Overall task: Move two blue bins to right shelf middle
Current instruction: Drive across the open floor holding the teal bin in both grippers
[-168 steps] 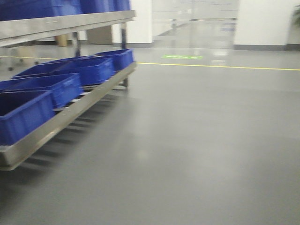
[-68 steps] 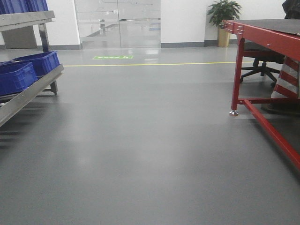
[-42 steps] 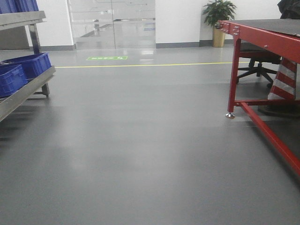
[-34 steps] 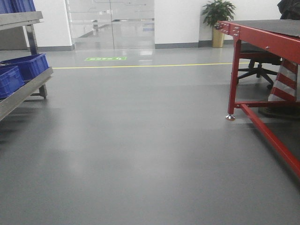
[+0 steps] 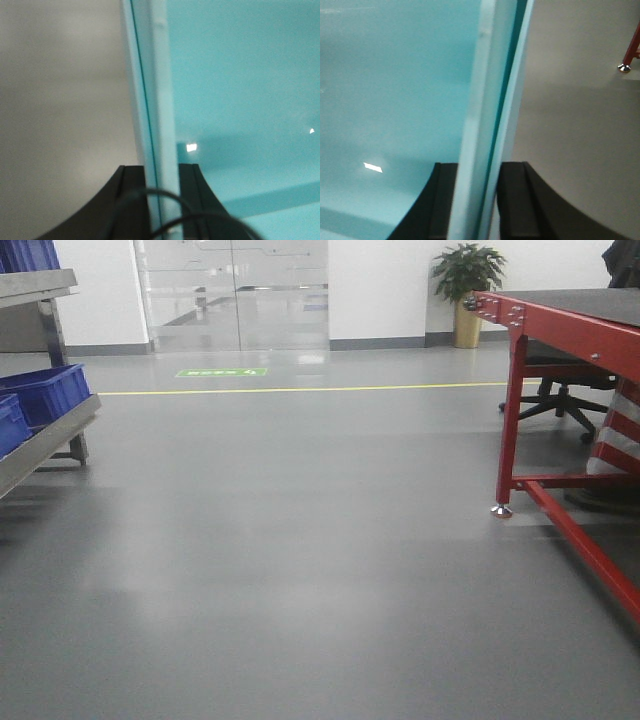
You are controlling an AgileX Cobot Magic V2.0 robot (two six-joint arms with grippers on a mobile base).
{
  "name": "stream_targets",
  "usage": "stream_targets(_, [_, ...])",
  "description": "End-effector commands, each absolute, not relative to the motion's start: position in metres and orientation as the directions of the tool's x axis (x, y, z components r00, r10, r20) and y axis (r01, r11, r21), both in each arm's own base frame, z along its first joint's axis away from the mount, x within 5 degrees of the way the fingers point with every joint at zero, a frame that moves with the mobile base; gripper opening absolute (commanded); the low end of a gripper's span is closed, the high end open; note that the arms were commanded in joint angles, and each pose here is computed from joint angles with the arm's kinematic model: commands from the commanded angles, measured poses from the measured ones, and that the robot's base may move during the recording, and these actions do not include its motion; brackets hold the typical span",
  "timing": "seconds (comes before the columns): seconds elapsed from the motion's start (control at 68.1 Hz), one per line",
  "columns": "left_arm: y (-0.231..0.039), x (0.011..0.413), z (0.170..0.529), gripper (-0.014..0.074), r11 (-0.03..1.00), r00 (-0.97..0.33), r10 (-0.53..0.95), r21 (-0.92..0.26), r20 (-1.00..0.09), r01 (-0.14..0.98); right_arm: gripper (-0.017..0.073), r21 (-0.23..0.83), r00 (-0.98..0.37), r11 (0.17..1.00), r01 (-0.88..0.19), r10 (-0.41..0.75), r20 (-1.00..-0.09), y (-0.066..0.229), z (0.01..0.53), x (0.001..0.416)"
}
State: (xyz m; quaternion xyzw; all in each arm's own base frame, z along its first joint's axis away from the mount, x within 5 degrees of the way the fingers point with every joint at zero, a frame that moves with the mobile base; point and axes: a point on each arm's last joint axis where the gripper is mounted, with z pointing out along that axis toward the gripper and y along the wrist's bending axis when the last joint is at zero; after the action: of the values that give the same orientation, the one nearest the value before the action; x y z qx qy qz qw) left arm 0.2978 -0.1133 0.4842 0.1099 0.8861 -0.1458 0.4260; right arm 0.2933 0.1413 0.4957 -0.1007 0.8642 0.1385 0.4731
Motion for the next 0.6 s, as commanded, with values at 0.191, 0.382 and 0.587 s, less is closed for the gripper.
stream_targets(0.191, [-0.1177,0.2889,0.5053,-0.0111,0.902,-0.526,0.006,-0.222,-0.850,0.370,-0.0155,0.171,-0.456,0.932,-0.319,0.007,-0.890,0.1404,0.5101,0.2908])
stream_targets(0.382, [-0.1177,0.2889,0.5053,-0.0111,0.902,-0.526,0.006,-0.222,-0.850,0.370,-0.0155,0.171,-0.456,0.932,-0.319,0.007,-0.890,0.1404,0.5101,0.2908])
stream_targets(0.587, [-0.1177,0.2889,0.5053,-0.0111,0.902,-0.526,0.006,-0.222,-0.850,0.370,-0.0155,0.171,-0.456,0.932,-0.319,0.007,-0.890,0.1404,0.5101,0.2908])
